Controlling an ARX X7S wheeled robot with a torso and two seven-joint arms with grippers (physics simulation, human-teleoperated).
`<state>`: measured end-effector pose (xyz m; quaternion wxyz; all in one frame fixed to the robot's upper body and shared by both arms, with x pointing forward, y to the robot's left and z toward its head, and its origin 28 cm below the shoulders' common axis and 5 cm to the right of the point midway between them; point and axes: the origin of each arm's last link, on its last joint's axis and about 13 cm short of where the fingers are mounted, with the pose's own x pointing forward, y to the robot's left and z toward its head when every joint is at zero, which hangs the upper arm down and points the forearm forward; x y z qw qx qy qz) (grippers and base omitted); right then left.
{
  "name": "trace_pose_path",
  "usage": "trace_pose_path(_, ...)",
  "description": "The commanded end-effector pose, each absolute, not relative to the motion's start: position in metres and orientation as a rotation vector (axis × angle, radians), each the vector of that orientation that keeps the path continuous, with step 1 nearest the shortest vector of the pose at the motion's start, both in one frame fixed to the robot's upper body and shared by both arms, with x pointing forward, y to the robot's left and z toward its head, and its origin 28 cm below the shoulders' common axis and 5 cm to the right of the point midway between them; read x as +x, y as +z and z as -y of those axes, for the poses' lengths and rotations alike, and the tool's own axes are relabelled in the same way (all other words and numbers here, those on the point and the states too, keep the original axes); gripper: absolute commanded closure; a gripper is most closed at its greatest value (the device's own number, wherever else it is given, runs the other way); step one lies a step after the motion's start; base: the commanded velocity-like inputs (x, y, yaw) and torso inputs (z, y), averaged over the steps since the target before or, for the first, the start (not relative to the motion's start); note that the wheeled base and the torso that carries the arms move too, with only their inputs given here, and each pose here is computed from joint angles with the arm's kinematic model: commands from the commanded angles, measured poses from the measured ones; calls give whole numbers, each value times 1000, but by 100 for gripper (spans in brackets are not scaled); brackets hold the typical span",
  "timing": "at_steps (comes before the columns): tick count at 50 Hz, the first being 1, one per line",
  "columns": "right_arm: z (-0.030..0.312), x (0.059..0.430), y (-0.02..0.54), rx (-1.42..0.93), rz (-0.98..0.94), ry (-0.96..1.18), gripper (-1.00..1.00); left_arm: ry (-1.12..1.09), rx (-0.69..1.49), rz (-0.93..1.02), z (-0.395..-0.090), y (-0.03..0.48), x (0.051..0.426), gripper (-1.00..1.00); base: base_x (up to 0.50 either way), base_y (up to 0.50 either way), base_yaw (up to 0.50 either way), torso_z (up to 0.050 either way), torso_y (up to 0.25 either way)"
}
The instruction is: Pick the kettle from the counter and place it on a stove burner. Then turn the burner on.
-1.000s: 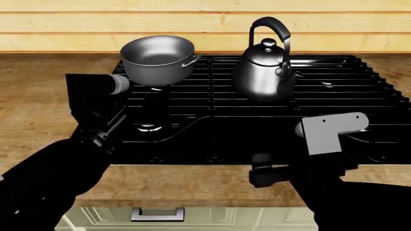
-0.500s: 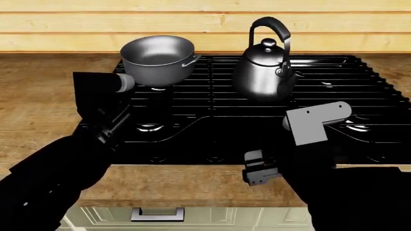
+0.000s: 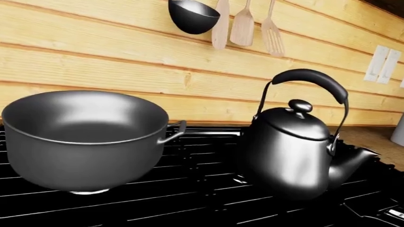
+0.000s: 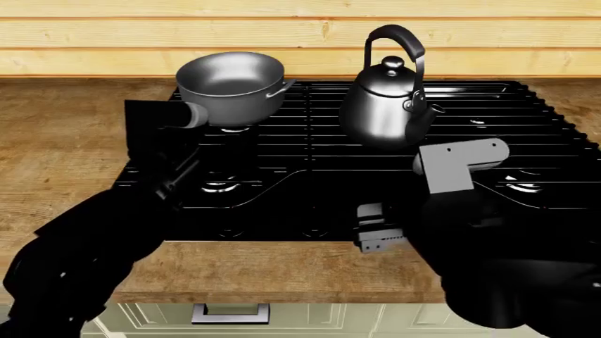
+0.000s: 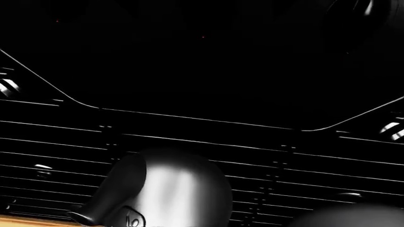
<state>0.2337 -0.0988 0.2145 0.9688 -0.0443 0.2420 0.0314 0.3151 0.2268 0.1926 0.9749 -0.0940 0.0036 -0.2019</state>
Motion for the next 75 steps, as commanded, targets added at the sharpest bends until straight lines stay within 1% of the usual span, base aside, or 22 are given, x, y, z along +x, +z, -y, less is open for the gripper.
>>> trace_pose_path(1,97,242,206,-64,-530,74,-100,-406,-186,-19,-227,191,322,-100,0,0,0,0,0)
trace_pose_path(51,95,253,185,-22,-605,95,-100,-398,-186,-37,-228,186,329,-100,0,0,0,0,0)
trace_pose_path(52,95,253,184,-23,-605,94,100,-398,-185,-37,-228,185,329,-100,0,0,0,0,0)
trace_pose_path(75,96,252,183,-27,-596,101,100,-400,-185,-38,-227,186,329,-100,0,0,0,0,0)
